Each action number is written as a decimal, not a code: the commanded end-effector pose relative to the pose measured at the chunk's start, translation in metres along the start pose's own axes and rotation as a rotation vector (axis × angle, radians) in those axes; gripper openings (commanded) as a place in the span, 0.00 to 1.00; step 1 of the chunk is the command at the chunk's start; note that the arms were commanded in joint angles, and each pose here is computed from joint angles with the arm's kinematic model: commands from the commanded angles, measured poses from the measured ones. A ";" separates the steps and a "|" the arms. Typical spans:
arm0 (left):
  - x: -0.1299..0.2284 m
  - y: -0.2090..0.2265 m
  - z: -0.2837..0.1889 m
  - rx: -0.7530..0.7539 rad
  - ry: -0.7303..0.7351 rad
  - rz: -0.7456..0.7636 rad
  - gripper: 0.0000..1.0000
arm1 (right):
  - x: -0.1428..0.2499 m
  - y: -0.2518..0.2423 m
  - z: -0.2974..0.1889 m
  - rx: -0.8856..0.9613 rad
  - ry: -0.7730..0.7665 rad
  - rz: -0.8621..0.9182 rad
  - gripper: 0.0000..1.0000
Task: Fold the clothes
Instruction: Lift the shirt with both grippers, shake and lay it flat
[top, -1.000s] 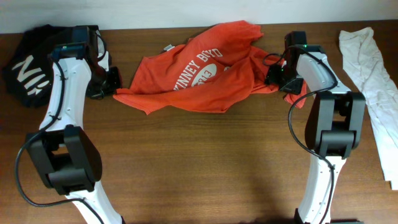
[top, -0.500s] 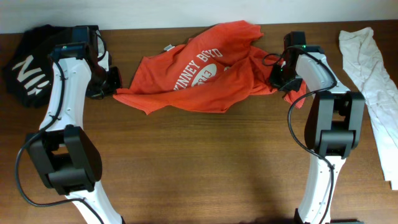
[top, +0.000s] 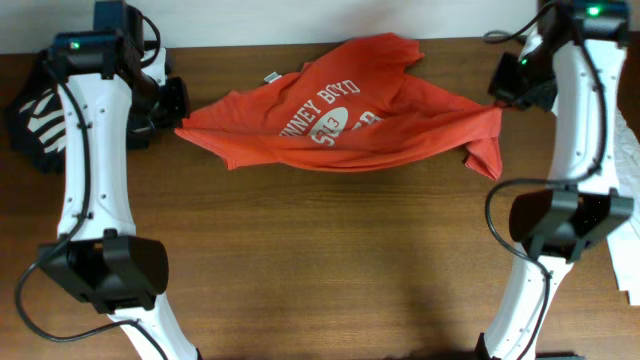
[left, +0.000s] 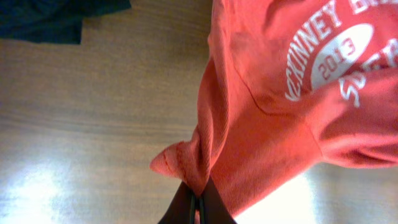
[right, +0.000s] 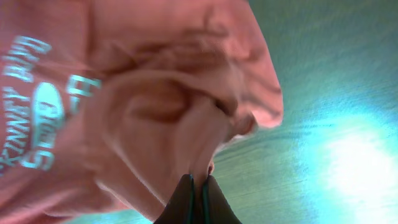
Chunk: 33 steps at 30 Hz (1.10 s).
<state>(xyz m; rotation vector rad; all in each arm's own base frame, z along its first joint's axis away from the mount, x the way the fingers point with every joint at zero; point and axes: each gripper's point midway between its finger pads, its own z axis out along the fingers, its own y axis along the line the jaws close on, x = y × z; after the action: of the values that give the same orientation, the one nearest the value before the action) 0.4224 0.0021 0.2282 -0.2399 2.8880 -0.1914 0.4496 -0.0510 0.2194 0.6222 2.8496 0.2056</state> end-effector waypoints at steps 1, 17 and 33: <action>0.006 -0.011 -0.051 0.019 -0.095 0.005 0.01 | 0.005 0.010 -0.051 -0.048 -0.111 -0.053 0.04; 0.129 -0.019 -0.308 0.093 -0.815 0.055 0.01 | 0.109 0.009 -0.277 -0.195 -0.650 -0.125 0.04; 0.048 -0.026 -0.366 0.079 -1.105 0.057 0.01 | 0.090 -0.011 -0.295 -0.108 -0.774 -0.010 0.07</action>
<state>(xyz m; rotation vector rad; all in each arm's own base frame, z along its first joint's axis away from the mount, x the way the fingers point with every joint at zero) 0.2011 -0.0012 0.6152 -0.1214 1.6058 -0.1376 0.2541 -0.0383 0.5103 0.4553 2.0051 0.1014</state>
